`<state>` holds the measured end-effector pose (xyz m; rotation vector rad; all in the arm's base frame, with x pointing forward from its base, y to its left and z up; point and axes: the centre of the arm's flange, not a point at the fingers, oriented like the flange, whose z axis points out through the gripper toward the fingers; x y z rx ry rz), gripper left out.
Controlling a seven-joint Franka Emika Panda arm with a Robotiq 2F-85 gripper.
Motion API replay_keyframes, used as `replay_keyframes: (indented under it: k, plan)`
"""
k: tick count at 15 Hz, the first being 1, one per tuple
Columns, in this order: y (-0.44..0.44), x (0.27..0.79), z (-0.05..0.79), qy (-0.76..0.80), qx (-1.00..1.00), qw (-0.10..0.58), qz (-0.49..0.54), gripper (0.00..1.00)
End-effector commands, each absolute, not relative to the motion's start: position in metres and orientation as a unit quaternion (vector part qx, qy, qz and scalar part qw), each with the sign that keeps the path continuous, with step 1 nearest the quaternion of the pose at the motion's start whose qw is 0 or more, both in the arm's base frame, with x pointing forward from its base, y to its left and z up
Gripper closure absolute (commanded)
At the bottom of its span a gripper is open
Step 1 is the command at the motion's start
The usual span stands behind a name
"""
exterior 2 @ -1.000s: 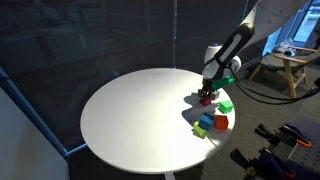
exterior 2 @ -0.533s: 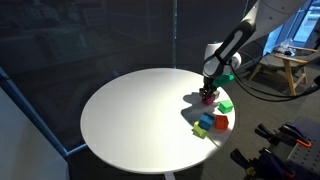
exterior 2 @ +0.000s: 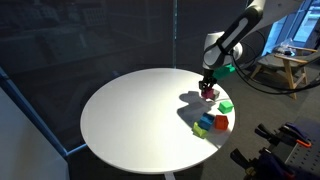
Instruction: Pick up the pink block and put it on the blue block
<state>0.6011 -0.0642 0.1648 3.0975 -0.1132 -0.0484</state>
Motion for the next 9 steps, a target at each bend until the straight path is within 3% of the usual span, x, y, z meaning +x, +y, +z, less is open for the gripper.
replay_keyframes:
  k: [1, 9]
  plan:
    - [-0.059, 0.597, 0.195, -0.029, 0.999, 0.025, -0.011, 0.72]
    - [-0.043, 0.582, 0.238, -0.003, 1.000, 0.011, 0.011, 0.72]
